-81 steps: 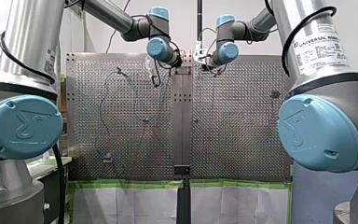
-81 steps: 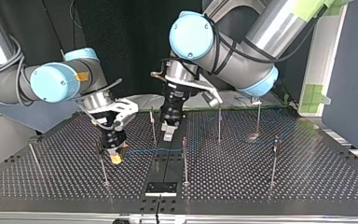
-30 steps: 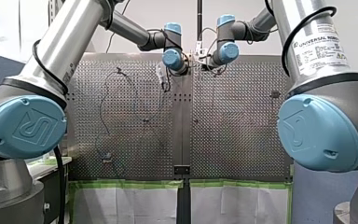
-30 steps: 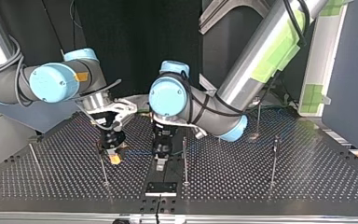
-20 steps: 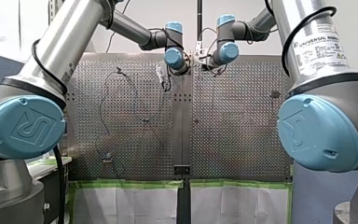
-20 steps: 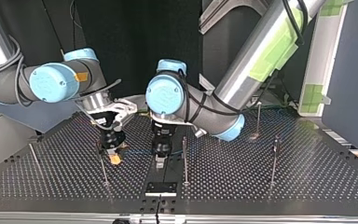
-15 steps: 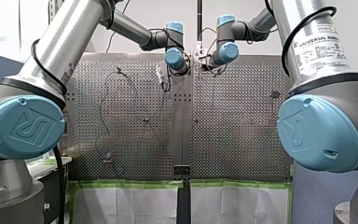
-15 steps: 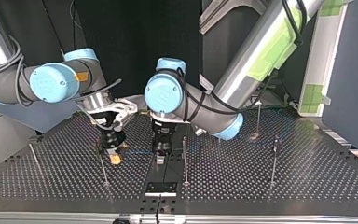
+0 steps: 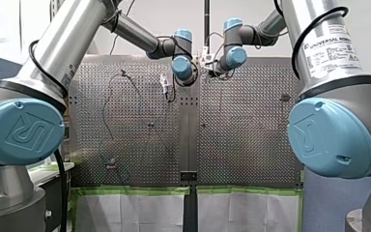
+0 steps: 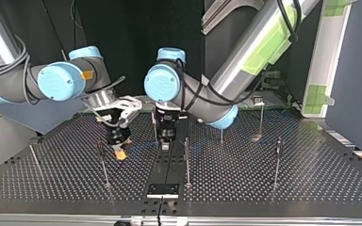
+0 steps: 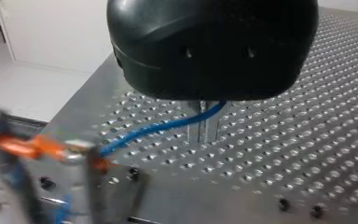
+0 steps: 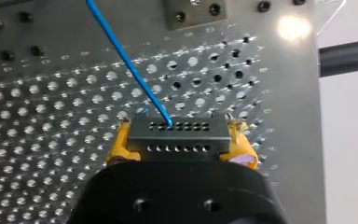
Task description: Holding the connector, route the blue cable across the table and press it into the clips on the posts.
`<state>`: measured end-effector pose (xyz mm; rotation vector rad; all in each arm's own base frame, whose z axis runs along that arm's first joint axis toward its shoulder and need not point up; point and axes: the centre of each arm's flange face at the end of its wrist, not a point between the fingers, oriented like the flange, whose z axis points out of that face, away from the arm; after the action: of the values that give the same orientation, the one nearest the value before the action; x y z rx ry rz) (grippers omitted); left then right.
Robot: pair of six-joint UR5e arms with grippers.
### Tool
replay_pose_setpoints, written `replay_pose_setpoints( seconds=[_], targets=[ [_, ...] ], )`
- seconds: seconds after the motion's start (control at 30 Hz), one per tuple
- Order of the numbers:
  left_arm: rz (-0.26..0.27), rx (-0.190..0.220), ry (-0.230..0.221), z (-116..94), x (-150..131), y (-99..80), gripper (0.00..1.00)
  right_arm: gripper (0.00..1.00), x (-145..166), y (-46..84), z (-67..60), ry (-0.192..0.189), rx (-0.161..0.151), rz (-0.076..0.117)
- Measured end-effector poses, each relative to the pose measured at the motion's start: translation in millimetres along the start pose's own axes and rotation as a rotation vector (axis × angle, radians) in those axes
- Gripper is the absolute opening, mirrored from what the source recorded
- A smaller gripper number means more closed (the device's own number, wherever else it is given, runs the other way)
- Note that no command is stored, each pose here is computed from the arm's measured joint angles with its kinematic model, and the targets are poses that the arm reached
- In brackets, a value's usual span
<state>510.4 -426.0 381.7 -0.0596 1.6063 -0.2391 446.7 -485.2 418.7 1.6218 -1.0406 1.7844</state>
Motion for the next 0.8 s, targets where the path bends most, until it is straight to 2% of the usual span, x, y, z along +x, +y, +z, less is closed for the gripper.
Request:
replay_pose_setpoints(
  seconds=[0.43, 0.8],
  targets=[
    [-0.012, -0.003, 0.001, -12.4, 46.6, 8.4, 0.01, 0.0, -36.7, 6.6, -11.1, -0.073, -0.015, 0.005],
    [-0.017, 0.001, 0.001, -23.1, 83.6, 20.4, 0.01, 0.0, -72.1, 15.7, -25.2, -0.145, -0.036, -0.011]
  ],
)
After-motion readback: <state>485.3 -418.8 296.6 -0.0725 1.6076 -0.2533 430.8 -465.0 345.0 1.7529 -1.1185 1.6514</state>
